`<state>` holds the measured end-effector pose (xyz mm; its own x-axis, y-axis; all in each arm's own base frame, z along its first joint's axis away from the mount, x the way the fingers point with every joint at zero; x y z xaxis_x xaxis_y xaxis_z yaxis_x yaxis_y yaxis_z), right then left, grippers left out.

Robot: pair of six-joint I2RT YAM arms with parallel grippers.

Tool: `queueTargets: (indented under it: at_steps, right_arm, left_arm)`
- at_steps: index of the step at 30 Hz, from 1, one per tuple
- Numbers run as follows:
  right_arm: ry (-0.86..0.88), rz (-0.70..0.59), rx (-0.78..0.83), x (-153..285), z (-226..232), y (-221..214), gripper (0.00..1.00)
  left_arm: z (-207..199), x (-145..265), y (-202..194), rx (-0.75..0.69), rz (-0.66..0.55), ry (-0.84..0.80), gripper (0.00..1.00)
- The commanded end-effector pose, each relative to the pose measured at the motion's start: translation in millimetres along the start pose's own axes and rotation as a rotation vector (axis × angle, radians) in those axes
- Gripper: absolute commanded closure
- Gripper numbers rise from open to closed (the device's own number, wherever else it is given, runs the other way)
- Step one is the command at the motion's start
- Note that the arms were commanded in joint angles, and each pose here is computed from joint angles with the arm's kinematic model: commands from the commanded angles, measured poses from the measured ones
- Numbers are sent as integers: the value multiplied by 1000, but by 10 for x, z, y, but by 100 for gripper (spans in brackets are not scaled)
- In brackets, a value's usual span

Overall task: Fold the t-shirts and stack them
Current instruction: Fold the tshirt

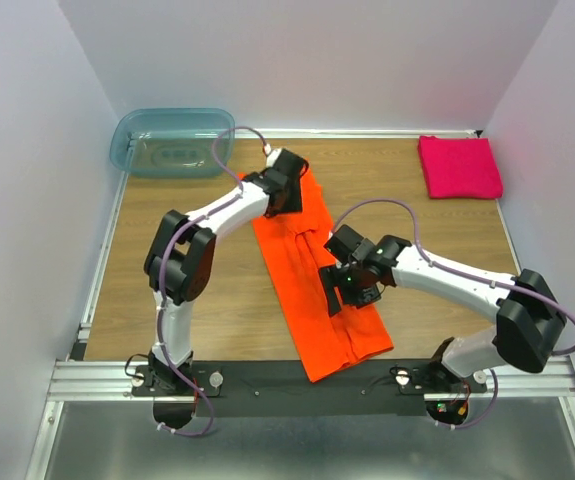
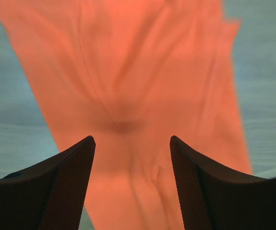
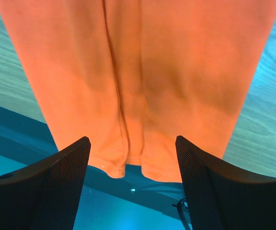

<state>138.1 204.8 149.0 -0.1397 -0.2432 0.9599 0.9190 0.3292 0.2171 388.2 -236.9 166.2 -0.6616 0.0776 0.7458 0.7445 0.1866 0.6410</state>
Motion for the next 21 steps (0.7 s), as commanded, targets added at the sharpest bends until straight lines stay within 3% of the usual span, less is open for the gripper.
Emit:
queueTargets:
  at_steps: [1, 15, 21]
  right_arm:
    - [-49, -1, -31, 5, -88, -110, 20]
    - [-98, -23, -41, -18, -125, -85, 20]
    - [-159, -37, -54, -78, -146, -8, 20]
  left_arm:
    - [-33, -152, -221, 59, 44, -12, 32]
    - [-120, -878, -476, -10, 137, 35, 34]
    - [-225, -1215, -273, -57, 90, 9, 34]
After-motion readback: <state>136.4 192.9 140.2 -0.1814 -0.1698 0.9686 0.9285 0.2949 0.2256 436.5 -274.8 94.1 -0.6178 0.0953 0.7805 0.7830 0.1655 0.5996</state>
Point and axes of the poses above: each gripper's point midway between its finger pads, its own x axis back along the fingers, its own z axis along the line the jaws close on, y = z × x, the point moved 8 cm from there along x, back along the fingers, and after that the axes turned 4 degrees about x, right-handed, at the moved point
